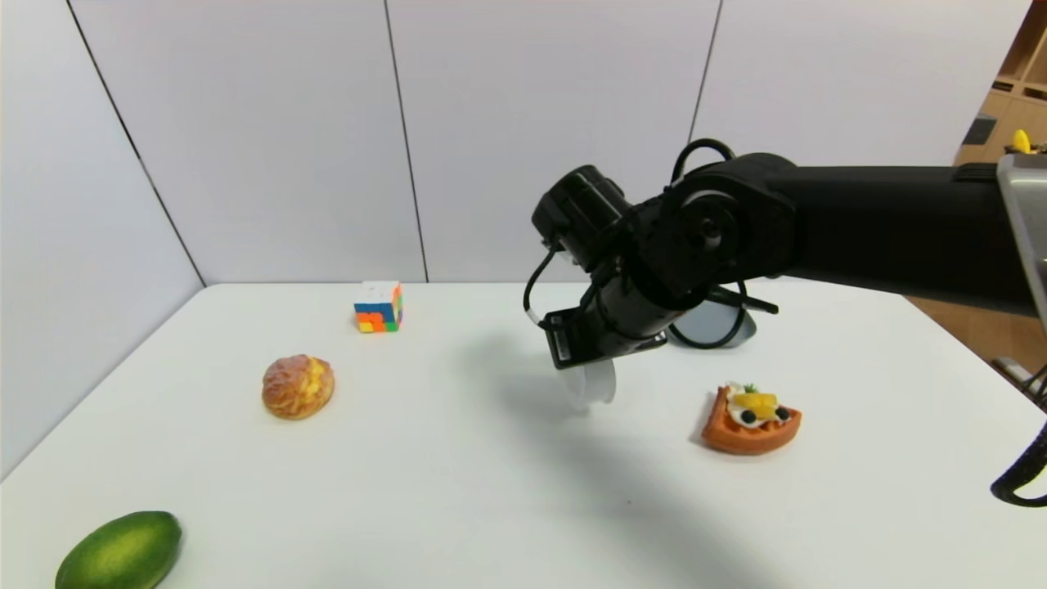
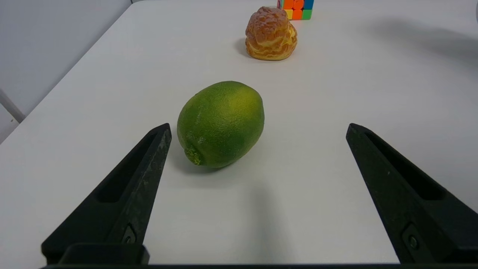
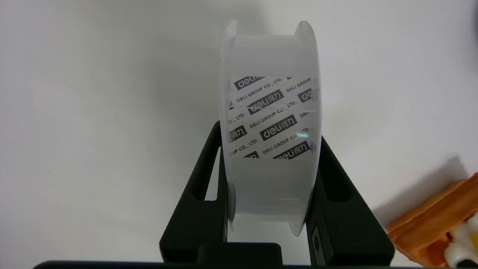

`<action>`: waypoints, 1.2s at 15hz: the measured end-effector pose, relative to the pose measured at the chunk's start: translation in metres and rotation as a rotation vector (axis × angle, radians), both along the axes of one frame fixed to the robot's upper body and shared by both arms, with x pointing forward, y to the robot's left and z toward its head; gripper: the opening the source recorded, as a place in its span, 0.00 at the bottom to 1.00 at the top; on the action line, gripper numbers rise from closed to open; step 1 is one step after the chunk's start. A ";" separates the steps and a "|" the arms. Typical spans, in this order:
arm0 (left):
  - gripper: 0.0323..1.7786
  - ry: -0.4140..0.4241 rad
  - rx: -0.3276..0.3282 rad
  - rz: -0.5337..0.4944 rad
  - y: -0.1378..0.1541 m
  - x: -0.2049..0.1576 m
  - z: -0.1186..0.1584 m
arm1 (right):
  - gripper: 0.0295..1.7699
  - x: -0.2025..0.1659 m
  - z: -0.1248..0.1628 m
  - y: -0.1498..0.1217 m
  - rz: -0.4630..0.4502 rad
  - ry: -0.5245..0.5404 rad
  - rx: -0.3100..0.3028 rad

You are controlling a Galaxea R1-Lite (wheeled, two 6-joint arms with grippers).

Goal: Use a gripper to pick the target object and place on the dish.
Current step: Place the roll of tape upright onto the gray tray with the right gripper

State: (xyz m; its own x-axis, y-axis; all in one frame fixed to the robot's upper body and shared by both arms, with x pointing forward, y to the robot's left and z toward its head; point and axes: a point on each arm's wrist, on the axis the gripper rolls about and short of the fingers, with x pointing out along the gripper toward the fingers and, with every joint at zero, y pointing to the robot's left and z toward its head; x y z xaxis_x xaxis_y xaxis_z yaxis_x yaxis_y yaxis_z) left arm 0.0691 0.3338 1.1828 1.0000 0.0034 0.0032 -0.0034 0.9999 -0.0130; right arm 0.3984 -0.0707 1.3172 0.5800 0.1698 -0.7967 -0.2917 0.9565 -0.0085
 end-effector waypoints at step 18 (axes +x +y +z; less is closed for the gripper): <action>0.95 0.000 0.000 0.000 0.000 0.000 0.000 | 0.30 0.091 0.046 -0.171 -0.195 -0.324 -0.174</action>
State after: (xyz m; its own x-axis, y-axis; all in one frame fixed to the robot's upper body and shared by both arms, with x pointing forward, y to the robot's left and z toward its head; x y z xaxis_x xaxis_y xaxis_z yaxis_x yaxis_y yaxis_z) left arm 0.0691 0.3338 1.1828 1.0000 0.0034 0.0032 -0.0034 0.9999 -0.0130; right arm 0.4895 -0.2422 1.3633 0.8133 -0.0886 -0.5750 -0.0614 0.9697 -0.2363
